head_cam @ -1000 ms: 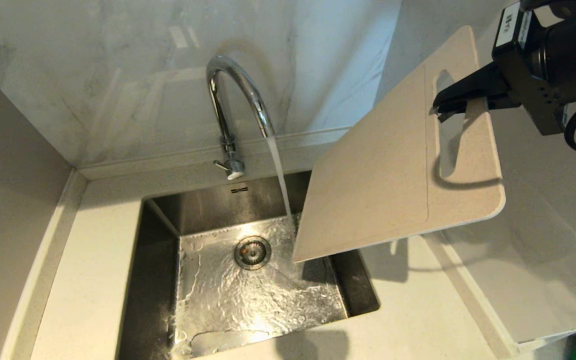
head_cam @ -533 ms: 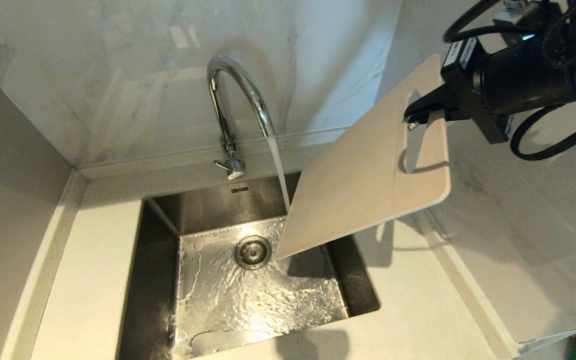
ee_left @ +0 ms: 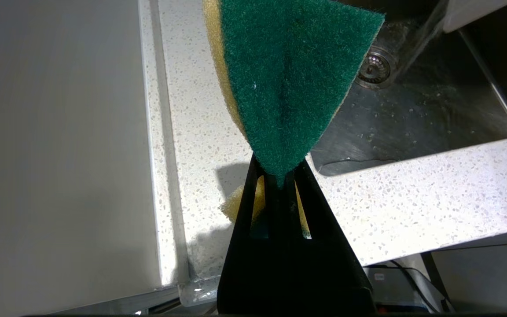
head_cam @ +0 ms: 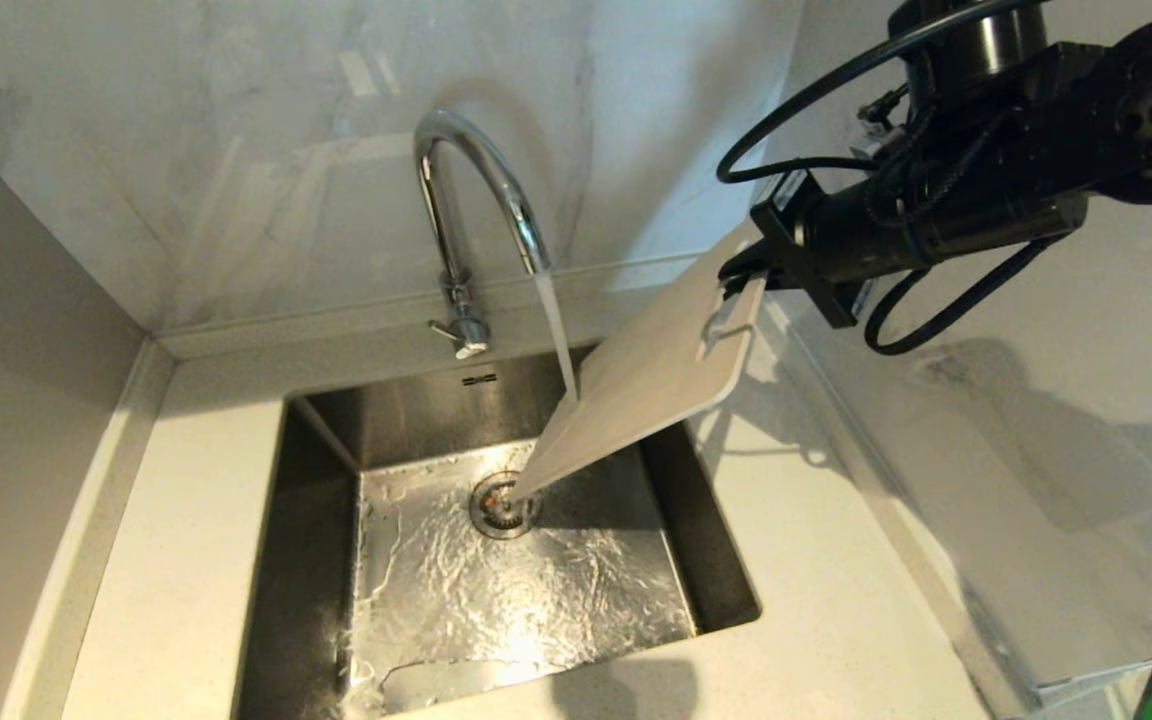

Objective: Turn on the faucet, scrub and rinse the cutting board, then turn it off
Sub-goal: Scrub the cutting board underwater

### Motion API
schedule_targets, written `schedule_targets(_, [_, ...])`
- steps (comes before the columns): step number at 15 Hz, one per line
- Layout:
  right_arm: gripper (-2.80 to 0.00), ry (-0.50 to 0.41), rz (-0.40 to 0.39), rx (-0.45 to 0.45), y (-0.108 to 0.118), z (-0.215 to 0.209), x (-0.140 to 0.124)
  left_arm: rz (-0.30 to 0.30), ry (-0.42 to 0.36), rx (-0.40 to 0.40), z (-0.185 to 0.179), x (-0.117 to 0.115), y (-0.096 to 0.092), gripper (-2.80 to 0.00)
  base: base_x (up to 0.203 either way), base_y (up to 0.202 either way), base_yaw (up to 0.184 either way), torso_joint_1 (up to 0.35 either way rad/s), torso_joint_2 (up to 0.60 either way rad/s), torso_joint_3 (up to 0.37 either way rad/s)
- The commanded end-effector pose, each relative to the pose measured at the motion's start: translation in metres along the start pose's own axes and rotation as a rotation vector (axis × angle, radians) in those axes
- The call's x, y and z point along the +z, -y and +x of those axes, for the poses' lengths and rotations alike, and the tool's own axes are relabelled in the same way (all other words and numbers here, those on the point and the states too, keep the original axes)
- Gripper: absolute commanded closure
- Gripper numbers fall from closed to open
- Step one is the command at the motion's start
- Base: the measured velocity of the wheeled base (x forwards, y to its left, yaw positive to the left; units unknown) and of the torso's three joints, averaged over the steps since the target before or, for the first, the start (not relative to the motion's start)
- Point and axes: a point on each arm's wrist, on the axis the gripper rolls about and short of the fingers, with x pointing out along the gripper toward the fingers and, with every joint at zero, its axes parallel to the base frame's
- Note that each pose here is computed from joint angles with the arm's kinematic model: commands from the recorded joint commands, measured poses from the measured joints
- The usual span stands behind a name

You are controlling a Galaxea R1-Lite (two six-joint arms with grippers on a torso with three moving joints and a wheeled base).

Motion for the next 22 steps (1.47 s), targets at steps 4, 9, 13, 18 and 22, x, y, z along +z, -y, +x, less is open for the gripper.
schedule_targets(4, [0.0,-0.09,-0.008,0.004,-0.004,0.03,-0.019,-0.001,-0.002,0.001,0.0,0.0,0.0,0.0,0.0,0.0,0.0,0.0,0.0,0.0])
schedule_targets(9, [0.0,-0.073,-0.015,0.014,-0.007,0.023,-0.018,-0.001,-0.002,0.001,0.0,0.0,0.0,0.0,0.0,0.0,0.0,0.0,0.0,0.0])
schedule_targets(13, [0.0,-0.038,-0.038,0.054,-0.022,-0.02,-0.017,0.008,-0.004,-0.002,0.0,0.0,0.0,0.0,0.0,0.0,0.0,0.0,0.0,0.0])
schedule_targets(18, [0.0,-0.049,-0.079,0.033,-0.031,-0.104,-0.034,0.01,-0.065,0.005,-0.004,0.0,0.0,0.0,0.0,0.0,0.0,0.0,0.0,0.0])
schedule_targets(22, [0.0,-0.065,-0.075,0.01,-0.028,-0.164,-0.052,0.052,-0.102,-0.01,-0.003,0.003,0.0,0.0,0.0,0.0,0.0,0.0,0.0,0.0])
